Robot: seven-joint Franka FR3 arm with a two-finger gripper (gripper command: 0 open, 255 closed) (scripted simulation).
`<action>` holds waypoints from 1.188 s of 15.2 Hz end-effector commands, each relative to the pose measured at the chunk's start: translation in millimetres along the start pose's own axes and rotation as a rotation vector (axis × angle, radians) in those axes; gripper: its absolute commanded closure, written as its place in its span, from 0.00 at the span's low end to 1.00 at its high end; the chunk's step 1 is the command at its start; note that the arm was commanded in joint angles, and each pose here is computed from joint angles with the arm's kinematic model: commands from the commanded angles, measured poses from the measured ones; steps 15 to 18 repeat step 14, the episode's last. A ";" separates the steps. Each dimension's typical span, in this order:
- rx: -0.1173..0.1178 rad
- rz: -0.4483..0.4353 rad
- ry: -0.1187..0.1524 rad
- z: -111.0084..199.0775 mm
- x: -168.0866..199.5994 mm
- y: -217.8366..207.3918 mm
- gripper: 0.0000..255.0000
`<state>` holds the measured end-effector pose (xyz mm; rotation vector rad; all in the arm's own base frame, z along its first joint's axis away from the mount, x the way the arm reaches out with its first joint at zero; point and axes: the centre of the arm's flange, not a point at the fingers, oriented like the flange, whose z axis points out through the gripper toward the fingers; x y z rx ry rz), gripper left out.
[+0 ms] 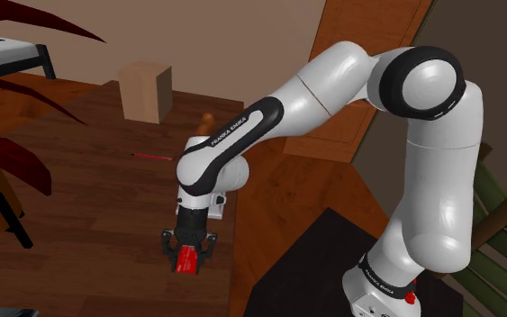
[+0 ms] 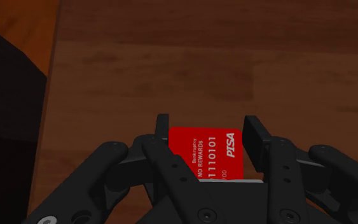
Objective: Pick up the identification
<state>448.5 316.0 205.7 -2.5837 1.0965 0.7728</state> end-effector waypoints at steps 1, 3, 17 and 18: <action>0.001 0.001 0.001 -8.1 -4.5 0.2 1.00; 0.001 0.001 0.001 -16.9 -10.3 0.2 1.00; 0.001 0.001 0.001 -57.2 -36.9 -0.1 1.00; 0.001 0.001 0.001 -57.2 -36.9 -0.1 1.00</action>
